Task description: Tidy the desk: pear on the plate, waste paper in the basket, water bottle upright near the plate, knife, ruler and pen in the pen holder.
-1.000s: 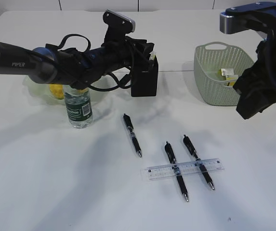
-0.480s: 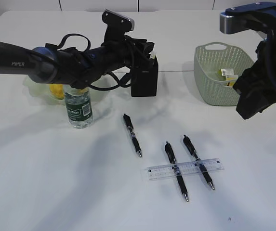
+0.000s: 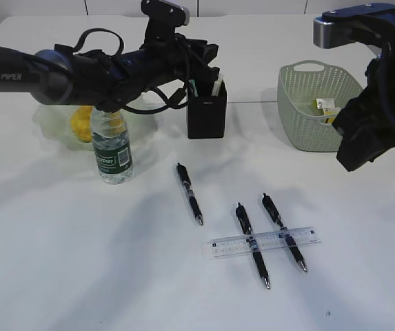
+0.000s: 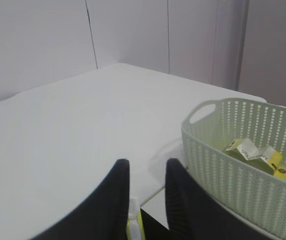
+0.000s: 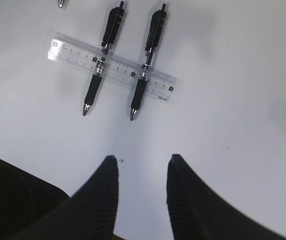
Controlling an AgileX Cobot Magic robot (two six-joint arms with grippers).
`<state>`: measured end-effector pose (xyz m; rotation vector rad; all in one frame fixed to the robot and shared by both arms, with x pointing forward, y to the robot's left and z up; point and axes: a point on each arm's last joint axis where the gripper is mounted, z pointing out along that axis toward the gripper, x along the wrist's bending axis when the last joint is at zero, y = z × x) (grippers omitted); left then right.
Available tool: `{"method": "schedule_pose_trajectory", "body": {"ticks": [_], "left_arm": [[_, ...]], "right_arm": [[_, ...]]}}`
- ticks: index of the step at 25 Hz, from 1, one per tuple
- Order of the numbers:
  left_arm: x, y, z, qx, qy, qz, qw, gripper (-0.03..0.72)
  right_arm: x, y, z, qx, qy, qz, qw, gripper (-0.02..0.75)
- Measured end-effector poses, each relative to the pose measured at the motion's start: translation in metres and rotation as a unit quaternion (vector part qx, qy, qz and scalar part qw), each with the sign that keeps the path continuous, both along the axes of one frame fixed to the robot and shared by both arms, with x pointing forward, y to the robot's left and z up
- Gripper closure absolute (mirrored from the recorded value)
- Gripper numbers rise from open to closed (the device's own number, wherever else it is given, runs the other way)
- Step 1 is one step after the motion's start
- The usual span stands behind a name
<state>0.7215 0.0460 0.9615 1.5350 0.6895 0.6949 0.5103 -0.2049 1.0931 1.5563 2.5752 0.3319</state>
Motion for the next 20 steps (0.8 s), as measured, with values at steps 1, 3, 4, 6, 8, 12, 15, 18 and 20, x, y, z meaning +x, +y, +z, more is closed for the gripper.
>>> {"method": "schedule_pose_trajectory", "body": {"ticks": [1,3,4,6,8,12,15,18,20], "left_arm": [[0.0,0.001,0.004,0.002,0.002,0.004,1.0,0.515],[-0.001,0.003,0.016,0.002,0.0,0.009,1.0,0.515],[-0.002,0.003,0.021,0.002,-0.001,0.012,1.0,0.515],[-0.004,0.005,0.035,-0.001,-0.004,0.017,1.0,0.515],[-0.006,0.007,0.046,-0.006,-0.001,0.023,1.0,0.515],[-0.009,0.012,0.064,-0.006,0.006,0.038,0.999,0.515],[-0.013,0.015,0.073,-0.012,0.01,0.042,0.999,0.515],[-0.018,0.025,0.074,-0.019,0.026,0.051,0.998,0.515],[-0.022,0.033,0.074,-0.018,0.036,0.057,0.998,0.515]], "right_arm": [[0.0,0.0,0.0,0.0,0.0,0.0,1.0,0.486],[0.0,0.0,0.0,0.0,0.0,0.0,1.0,0.486],[0.0,0.0,0.0,0.0,0.0,0.0,1.0,0.486],[0.0,0.0,0.0,0.0,0.0,0.0,1.0,0.486],[0.0,0.0,0.0,0.0,0.0,0.0,1.0,0.486],[0.0,0.0,0.0,0.0,0.0,0.0,1.0,0.486],[0.0,0.0,0.0,0.0,0.0,0.0,1.0,0.486],[0.0,0.0,0.0,0.0,0.0,0.0,1.0,0.486],[0.0,0.0,0.0,0.0,0.0,0.0,1.0,0.486]]}}
